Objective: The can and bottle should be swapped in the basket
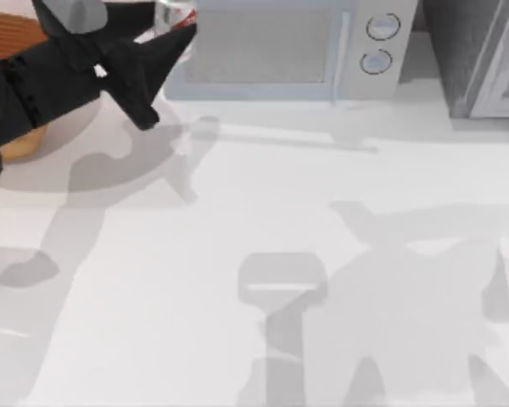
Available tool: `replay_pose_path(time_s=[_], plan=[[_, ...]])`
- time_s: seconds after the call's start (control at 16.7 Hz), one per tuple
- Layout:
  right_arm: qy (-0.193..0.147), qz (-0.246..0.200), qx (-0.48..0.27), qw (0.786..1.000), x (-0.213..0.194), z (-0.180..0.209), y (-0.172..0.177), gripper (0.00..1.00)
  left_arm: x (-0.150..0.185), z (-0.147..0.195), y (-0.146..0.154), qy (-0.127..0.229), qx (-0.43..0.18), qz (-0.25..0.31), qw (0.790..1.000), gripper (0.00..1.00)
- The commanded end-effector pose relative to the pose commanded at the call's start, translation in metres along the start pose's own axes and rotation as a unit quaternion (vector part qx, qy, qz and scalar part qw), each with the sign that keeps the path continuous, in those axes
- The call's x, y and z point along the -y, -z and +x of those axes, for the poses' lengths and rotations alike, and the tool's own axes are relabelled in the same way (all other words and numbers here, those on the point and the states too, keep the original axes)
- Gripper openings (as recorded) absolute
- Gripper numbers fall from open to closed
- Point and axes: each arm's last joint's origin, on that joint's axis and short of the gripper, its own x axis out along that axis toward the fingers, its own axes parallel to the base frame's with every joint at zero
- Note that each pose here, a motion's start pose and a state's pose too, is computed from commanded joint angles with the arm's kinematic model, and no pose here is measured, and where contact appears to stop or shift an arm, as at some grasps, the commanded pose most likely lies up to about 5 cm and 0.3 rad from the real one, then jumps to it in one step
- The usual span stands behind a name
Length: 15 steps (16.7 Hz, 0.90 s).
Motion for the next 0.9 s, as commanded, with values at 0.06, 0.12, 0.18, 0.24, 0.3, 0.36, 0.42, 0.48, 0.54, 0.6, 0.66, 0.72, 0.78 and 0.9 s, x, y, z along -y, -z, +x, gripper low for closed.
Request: replay_pose_path(time_s=[0.06,0.12,0.18,0.24,0.3,0.36,0.42,0.48,0.54,0.6,0.66,0.72,0.78,0.9], plan=[[0.000,0.000,0.000,1.000,0.000,0.000,0.000,1.00,-0.007,0.015,0.011,0.028,0.001,0.000,1.000,0.00],[0.000,0.000,0.000,1.000,0.000,0.000,0.000,1.00,-0.014,0.029,0.023,0.054,0.002,0.000,0.999,0.00],[0.000,0.000,0.000,1.000,0.000,0.000,0.000,1.00,-0.019,0.042,0.036,0.080,0.002,0.000,0.997,0.00],[0.000,0.000,0.000,1.000,0.000,0.000,0.000,1.00,-0.024,0.054,0.051,0.104,0.003,-0.001,0.995,0.00],[0.000,0.000,0.000,1.000,0.000,0.000,0.000,1.00,-0.027,0.064,0.066,0.127,0.002,-0.002,0.992,0.00],[0.000,0.000,0.000,1.000,0.000,0.000,0.000,1.00,-0.030,0.073,0.082,0.149,0.002,-0.003,0.989,0.00],[0.000,0.000,0.000,1.000,0.000,0.000,0.000,1.00,-0.033,0.081,0.098,0.170,0.001,-0.005,0.985,0.00],[0.000,0.000,0.000,1.000,0.000,0.000,0.000,1.00,-0.034,0.088,0.114,0.189,0.000,-0.007,0.982,0.00],[0.000,0.000,0.000,1.000,0.000,0.000,0.000,1.00,-0.035,0.093,0.129,0.207,-0.001,-0.009,0.978,0.00],[0.000,0.000,0.000,1.000,0.000,0.000,0.000,1.00,-0.036,0.097,0.144,0.224,-0.002,-0.011,0.974,0.00],[0.000,0.000,0.000,1.000,0.000,0.000,0.000,1.00,-0.036,0.101,0.158,0.239,-0.003,-0.013,0.971,0.00],[0.000,0.000,0.000,1.000,0.000,0.000,0.000,1.00,-0.036,0.103,0.171,0.253,-0.003,-0.015,0.967,0.00],[0.000,0.000,0.000,1.000,0.000,0.000,0.000,1.00,-0.035,0.105,0.183,0.265,-0.004,-0.017,0.964,0.00],[0.000,0.000,0.000,1.000,0.000,0.000,0.000,1.00,-0.035,0.107,0.203,0.286,-0.005,-0.021,0.958,0.00]])
